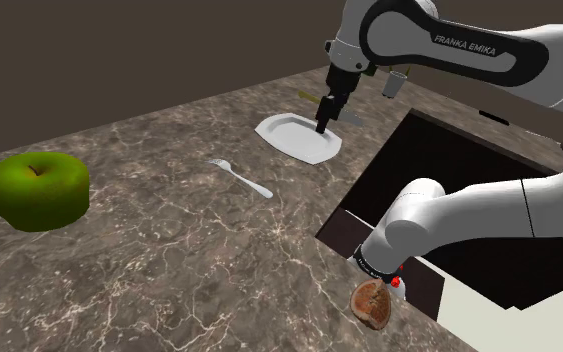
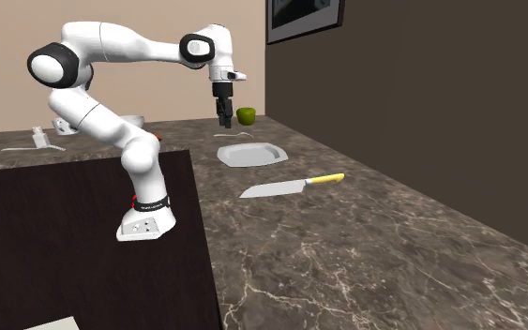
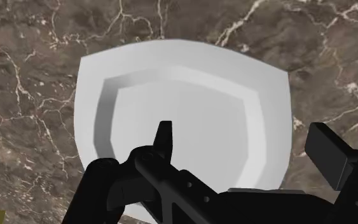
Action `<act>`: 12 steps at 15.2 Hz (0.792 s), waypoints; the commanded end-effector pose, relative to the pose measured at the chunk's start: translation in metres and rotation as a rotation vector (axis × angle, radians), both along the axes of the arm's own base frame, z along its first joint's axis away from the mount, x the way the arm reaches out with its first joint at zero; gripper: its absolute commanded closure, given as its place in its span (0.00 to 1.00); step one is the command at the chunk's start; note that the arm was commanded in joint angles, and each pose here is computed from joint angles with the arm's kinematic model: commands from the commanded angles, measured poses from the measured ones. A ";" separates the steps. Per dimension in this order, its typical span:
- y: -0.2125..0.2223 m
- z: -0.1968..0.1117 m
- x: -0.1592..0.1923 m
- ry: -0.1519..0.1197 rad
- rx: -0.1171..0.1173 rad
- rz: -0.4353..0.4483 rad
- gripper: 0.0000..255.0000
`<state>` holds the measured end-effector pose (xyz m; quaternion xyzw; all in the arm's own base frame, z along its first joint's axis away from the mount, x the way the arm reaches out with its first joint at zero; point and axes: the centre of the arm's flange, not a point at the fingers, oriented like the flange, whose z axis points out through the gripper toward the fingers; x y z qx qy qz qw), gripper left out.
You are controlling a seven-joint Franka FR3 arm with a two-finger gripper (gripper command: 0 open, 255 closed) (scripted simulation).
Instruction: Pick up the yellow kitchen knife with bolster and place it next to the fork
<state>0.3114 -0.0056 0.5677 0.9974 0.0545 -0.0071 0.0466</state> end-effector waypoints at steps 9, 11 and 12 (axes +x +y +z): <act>-0.105 -0.008 0.046 0.030 0.053 -0.016 0.00; -0.131 -0.011 0.058 0.038 0.066 -0.020 0.00; -0.144 -0.012 0.063 0.041 0.072 -0.022 0.00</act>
